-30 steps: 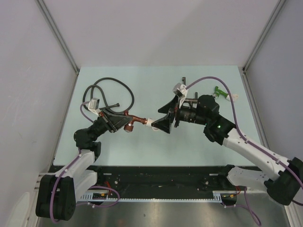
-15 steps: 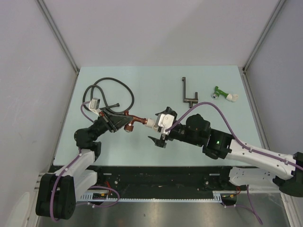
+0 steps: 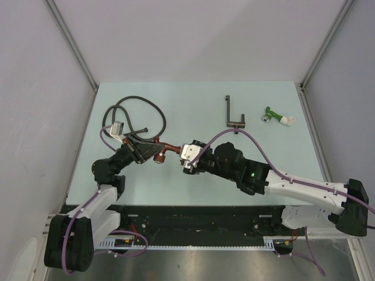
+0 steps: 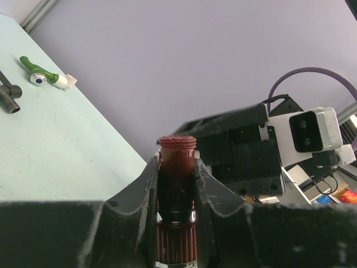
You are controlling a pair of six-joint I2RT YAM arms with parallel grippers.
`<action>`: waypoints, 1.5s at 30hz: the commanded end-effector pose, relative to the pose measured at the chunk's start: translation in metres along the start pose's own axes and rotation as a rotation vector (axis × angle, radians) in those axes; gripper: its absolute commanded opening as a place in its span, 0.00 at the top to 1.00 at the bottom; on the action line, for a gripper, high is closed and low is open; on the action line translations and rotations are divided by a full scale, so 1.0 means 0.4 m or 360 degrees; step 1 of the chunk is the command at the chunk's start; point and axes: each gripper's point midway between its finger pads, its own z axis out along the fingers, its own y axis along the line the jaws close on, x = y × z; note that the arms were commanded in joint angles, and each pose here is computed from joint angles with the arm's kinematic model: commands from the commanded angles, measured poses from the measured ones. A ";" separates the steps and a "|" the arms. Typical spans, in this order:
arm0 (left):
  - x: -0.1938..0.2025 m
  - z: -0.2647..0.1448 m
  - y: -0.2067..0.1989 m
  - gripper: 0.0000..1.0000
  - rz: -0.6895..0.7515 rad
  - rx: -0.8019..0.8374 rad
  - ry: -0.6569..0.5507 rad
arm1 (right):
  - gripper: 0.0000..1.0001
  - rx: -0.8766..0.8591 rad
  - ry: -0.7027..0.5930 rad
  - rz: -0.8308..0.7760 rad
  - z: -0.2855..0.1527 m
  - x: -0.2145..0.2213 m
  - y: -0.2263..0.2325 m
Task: Install the water faucets
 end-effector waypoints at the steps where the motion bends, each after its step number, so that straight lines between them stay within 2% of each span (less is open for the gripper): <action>1: -0.012 -0.016 -0.184 1.00 0.0544 0.0461 -0.0078 | 0.61 -0.0005 -0.0161 0.0064 0.003 -0.060 -0.009; 3: -0.011 -0.017 -0.185 1.00 0.0553 0.0463 -0.0077 | 0.79 -0.0017 -0.0167 0.0124 0.003 -0.059 -0.009; 4: -0.011 -0.017 -0.185 1.00 0.0553 0.0463 -0.0077 | 0.93 -0.0078 -0.0198 0.0151 0.003 -0.065 0.000; 5: -0.012 -0.016 -0.185 1.00 0.0555 0.0464 -0.0080 | 0.99 -0.0102 -0.0217 0.0190 0.000 -0.070 0.002; 8: -0.012 -0.017 -0.186 1.00 0.0562 0.0465 -0.0081 | 1.00 -0.0258 -0.0316 0.0408 -0.007 -0.090 0.004; 9: -0.011 -0.016 -0.187 1.00 0.0568 0.0468 -0.0078 | 1.00 -0.0412 -0.0362 0.0556 -0.017 -0.107 0.032; 11: -0.010 -0.017 -0.187 1.00 0.0576 0.0468 -0.0078 | 1.00 -0.0468 -0.0399 0.0709 -0.020 -0.103 0.002; 12: -0.009 -0.017 -0.190 1.00 0.0588 0.0474 -0.0076 | 1.00 -0.0596 -0.0411 0.0796 -0.022 -0.105 0.022; 13: -0.010 -0.018 -0.191 1.00 0.0596 0.0475 -0.0078 | 1.00 -0.0639 -0.0433 0.0947 -0.025 -0.119 0.016; 16: -0.009 -0.018 -0.194 1.00 0.0609 0.0480 -0.0077 | 1.00 -0.0791 -0.0419 0.1285 -0.026 -0.118 0.006; 18: -0.009 -0.018 -0.195 1.00 0.0611 0.0481 -0.0078 | 1.00 -0.0887 -0.0418 0.1411 -0.020 -0.112 -0.002; 19: -0.009 -0.019 -0.197 1.00 0.0615 0.0484 -0.0078 | 1.00 -0.0959 -0.0373 0.1587 -0.021 -0.112 0.005; 22: -0.009 -0.019 -0.199 1.00 0.0624 0.0487 -0.0077 | 1.00 -0.1151 -0.0330 0.1781 -0.018 -0.112 0.021; 26: -0.008 -0.020 -0.202 1.00 0.0631 0.0493 -0.0078 | 1.00 -0.1201 -0.0305 0.1841 -0.001 -0.099 0.029; 29: -0.008 -0.020 -0.202 1.00 0.0627 0.0492 -0.0077 | 0.86 -0.1084 -0.0326 0.1775 0.002 -0.090 0.009; 30: -0.008 -0.020 -0.200 1.00 0.0623 0.0489 -0.0077 | 0.73 -0.1042 -0.0293 0.1776 0.002 -0.079 0.008; 32: -0.009 -0.019 -0.197 1.00 0.0610 0.0484 -0.0077 | 0.59 -0.0901 -0.0335 0.1714 -0.011 -0.088 -0.025; 33: -0.009 -0.019 -0.196 1.00 0.0606 0.0483 -0.0077 | 0.44 -0.0833 -0.0320 0.1658 -0.015 -0.076 -0.035; 35: -0.009 -0.018 -0.194 1.00 0.0597 0.0478 -0.0078 | 0.31 -0.0659 -0.0375 0.1571 -0.035 -0.090 -0.077; 36: -0.010 -0.018 -0.194 1.00 0.0597 0.0478 -0.0081 | 0.22 -0.0582 -0.0352 0.1491 -0.040 -0.074 -0.083; 39: -0.011 -0.018 -0.193 1.00 0.0595 0.0477 -0.0083 | 0.13 -0.0327 -0.0383 0.1311 -0.073 -0.087 -0.124; 43: -0.011 -0.018 -0.189 1.00 0.0585 0.0471 -0.0081 | 0.11 -0.0047 -0.0400 0.0843 -0.111 -0.108 -0.145; 45: -0.010 -0.017 -0.187 1.00 0.0575 0.0468 -0.0081 | 0.11 0.0044 -0.0375 0.0687 -0.122 -0.121 -0.128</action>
